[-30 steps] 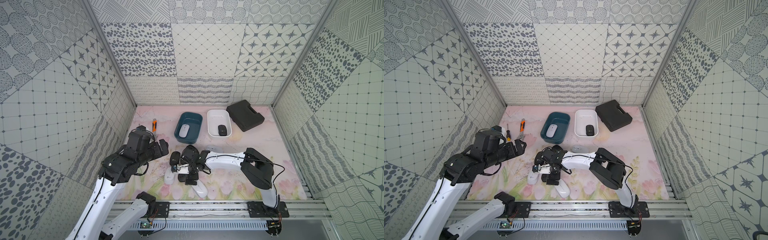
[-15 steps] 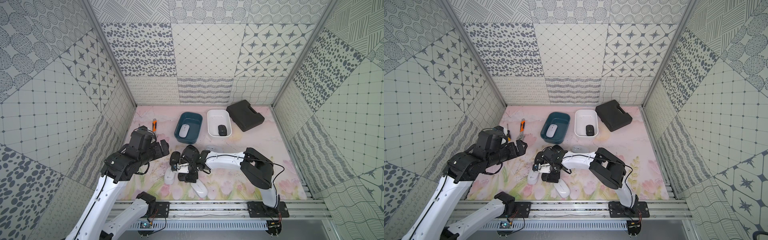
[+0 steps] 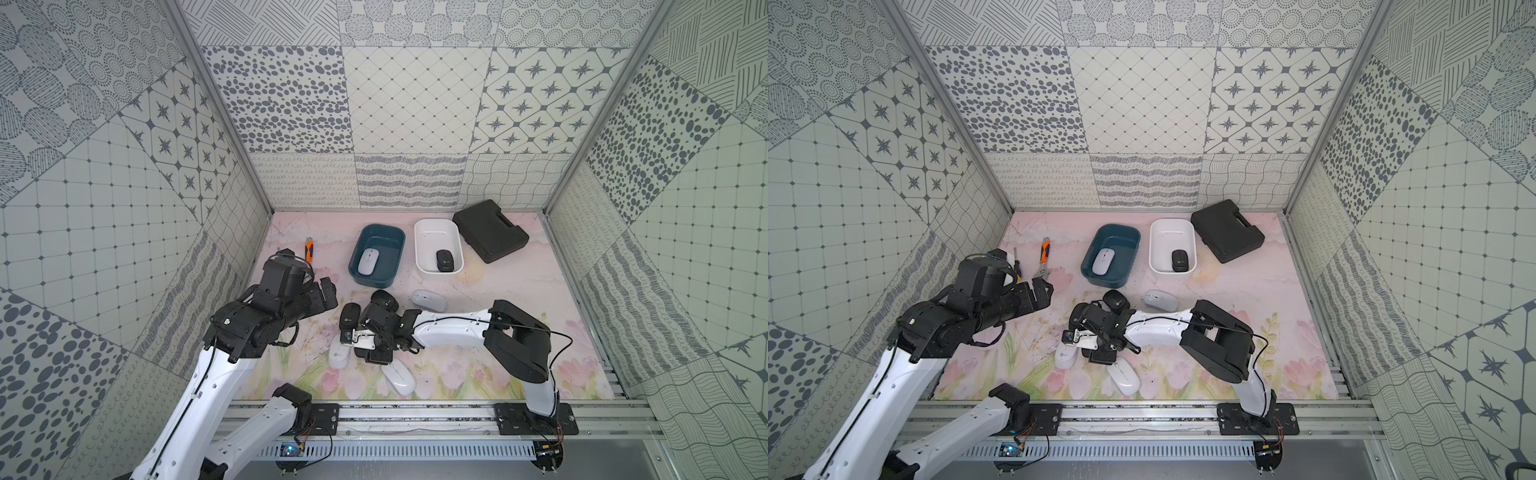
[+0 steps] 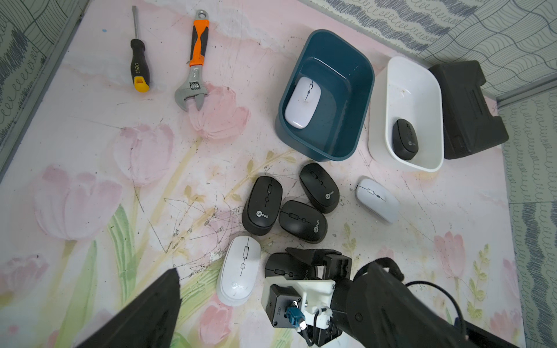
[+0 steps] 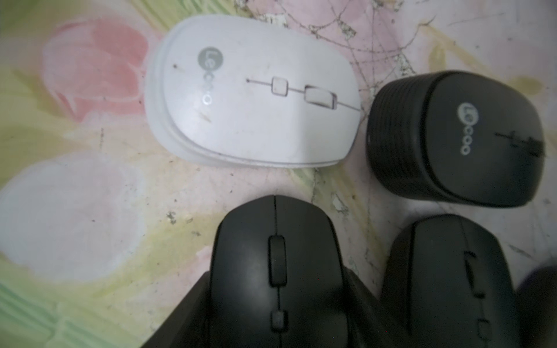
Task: Place the mice by color into the storage box
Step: Pick up the mouse from the center of the board, then place the mouse in the storage box.
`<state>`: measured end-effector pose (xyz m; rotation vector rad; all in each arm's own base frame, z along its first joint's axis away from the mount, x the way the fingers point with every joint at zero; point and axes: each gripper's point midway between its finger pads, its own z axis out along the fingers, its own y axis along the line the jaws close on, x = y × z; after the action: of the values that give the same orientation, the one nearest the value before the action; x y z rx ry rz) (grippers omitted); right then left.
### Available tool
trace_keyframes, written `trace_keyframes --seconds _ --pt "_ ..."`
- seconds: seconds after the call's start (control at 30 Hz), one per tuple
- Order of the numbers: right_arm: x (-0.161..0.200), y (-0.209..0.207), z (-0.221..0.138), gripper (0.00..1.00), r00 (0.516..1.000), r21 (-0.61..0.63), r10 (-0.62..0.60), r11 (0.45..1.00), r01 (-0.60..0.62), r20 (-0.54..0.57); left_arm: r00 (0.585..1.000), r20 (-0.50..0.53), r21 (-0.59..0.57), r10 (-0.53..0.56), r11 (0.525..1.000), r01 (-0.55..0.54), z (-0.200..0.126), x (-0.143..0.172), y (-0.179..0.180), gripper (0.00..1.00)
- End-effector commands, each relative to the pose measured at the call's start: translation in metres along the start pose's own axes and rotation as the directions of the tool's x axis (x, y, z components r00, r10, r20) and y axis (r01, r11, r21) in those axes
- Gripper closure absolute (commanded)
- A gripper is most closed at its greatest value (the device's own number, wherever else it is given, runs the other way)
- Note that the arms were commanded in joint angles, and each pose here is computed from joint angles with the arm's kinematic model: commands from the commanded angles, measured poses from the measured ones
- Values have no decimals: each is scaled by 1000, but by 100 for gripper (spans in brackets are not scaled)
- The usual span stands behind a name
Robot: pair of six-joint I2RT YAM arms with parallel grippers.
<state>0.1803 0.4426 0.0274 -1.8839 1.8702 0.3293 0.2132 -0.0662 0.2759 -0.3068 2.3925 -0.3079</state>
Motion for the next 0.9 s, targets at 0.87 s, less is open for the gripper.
trace_keyframes --seconds 0.87 --pt "-68 -126 -165 39 740 134 522 772 -621 425 999 42 -67 -3 998 6 -2 -9 11 1"
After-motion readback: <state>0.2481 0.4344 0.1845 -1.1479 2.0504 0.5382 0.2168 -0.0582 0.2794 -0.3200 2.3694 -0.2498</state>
